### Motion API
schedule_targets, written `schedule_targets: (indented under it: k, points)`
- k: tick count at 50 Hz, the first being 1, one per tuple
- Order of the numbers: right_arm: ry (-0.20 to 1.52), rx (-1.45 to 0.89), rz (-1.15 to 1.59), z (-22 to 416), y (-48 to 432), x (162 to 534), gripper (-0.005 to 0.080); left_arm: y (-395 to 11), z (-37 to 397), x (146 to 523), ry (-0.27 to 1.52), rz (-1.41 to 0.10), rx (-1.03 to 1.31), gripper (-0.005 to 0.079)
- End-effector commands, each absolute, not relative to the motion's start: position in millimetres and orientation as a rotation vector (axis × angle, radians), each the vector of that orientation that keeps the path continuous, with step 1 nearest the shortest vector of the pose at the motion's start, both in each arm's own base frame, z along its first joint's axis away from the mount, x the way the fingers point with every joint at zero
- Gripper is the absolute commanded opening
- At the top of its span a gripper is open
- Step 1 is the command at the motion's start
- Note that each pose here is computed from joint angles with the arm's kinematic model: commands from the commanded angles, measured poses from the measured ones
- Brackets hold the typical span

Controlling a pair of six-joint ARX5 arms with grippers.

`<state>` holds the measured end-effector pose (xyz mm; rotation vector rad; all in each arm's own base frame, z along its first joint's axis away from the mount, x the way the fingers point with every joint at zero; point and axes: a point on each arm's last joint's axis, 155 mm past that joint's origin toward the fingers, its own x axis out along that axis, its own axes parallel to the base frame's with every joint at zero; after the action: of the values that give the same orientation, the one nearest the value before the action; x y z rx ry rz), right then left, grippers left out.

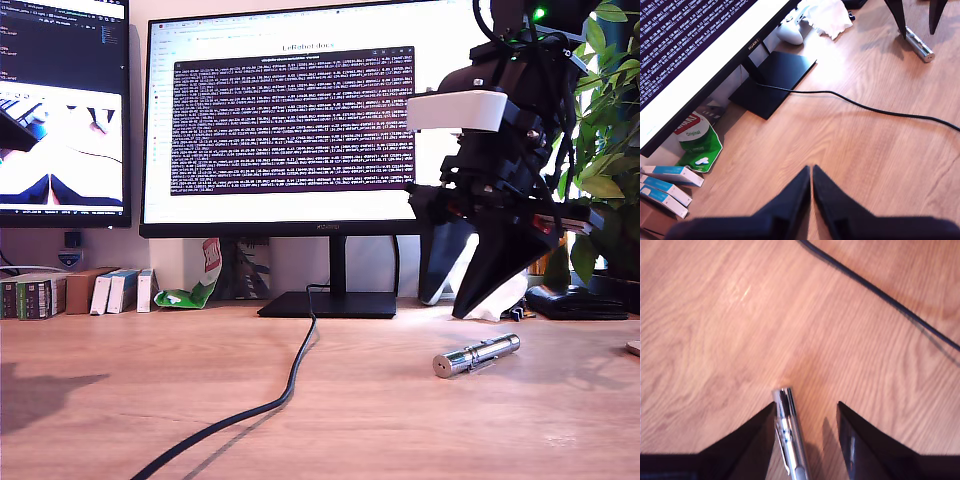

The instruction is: Pick the metallic laser pointer with your right arm, pass it to your left arm, then place it down to the left side of the table

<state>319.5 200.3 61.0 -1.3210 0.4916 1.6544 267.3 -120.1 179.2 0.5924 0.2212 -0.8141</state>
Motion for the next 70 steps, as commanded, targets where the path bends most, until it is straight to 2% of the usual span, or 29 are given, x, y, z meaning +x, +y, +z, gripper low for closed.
schedule_targets:
  k: [1, 48, 63, 70]
  points:
    - [0.543, -1.277, 1.701, 42, 195, 304, 0.0347, -121, 187, 269, 0.198, -0.809, 0.596, -0.0019]
    - [0.594, -1.239, 1.729, 6, 191, 303, 0.0329, -121, 186, 269, 0.201, -0.811, 0.594, -0.0019]
    - [0.623, -1.252, 1.702, 1, 180, 310, -0.0006, -121, 186, 269, 0.201, -0.812, 0.594, -0.0019]
    - [0.597, -1.265, 1.681, 1, 182, 317, -0.0011, -123, 187, 267, 0.197, -0.823, 0.586, -0.0019]
